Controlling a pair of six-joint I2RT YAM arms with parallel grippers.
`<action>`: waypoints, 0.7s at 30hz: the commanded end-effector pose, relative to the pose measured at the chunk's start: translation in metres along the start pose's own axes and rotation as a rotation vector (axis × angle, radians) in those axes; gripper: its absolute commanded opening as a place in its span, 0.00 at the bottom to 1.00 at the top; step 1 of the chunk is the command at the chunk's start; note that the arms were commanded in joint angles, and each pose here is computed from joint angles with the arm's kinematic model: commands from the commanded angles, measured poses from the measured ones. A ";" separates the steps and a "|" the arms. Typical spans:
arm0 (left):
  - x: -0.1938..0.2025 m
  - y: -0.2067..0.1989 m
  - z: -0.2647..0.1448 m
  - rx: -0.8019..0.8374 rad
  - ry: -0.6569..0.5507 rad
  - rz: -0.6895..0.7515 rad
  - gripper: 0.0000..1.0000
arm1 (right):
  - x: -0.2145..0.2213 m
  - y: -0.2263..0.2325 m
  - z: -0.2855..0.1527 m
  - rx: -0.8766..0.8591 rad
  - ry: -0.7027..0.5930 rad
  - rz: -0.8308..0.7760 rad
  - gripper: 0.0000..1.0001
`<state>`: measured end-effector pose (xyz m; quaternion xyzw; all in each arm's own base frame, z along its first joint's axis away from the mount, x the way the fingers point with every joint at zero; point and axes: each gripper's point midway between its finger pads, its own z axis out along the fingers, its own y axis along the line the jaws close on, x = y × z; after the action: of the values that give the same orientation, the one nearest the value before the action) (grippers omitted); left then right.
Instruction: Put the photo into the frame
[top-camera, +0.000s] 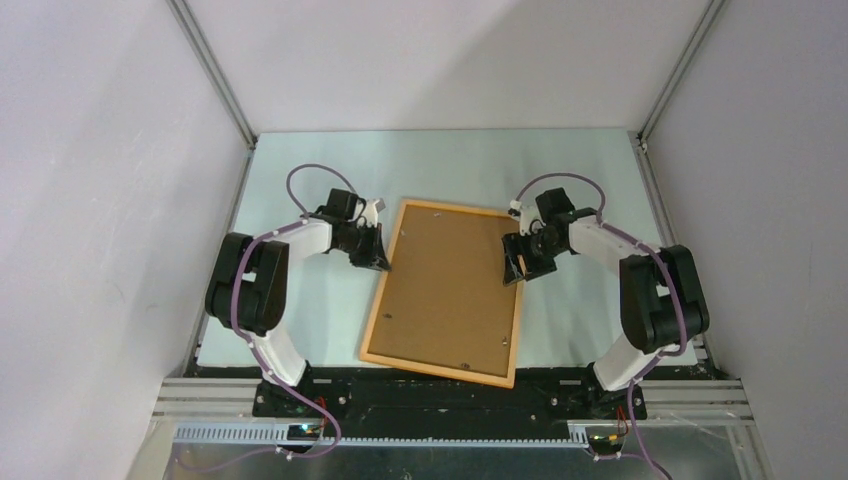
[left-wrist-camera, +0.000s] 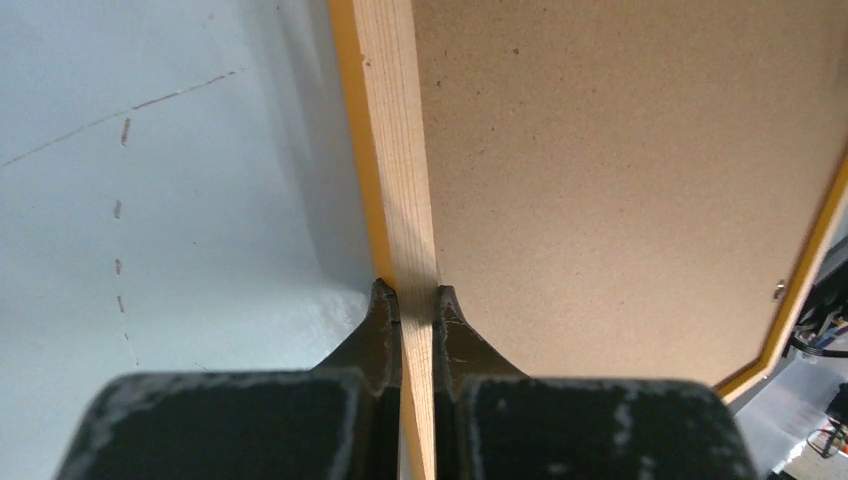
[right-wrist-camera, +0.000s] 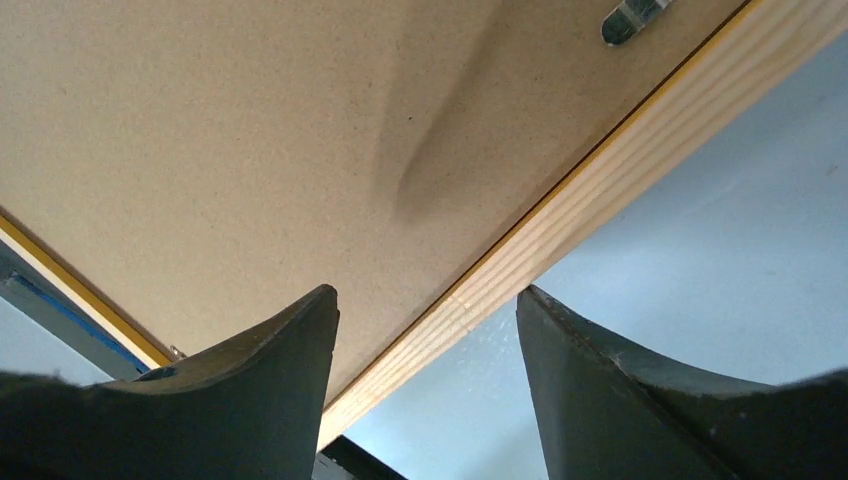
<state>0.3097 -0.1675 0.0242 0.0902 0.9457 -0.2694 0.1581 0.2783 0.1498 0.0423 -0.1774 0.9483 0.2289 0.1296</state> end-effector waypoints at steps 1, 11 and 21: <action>0.022 -0.015 -0.002 0.125 0.074 -0.011 0.00 | -0.009 -0.002 -0.011 0.021 -0.062 -0.048 0.69; 0.015 -0.007 -0.011 0.121 0.030 -0.036 0.00 | -0.061 -0.047 -0.013 0.063 -0.152 0.113 0.67; 0.013 -0.007 -0.010 0.121 0.025 -0.037 0.00 | -0.086 -0.064 0.003 0.104 -0.149 0.162 0.62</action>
<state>0.3058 -0.1607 0.0243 0.0718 0.9399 -0.2989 0.1484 0.3599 0.1209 0.0372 -0.0877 0.9581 0.2134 0.1699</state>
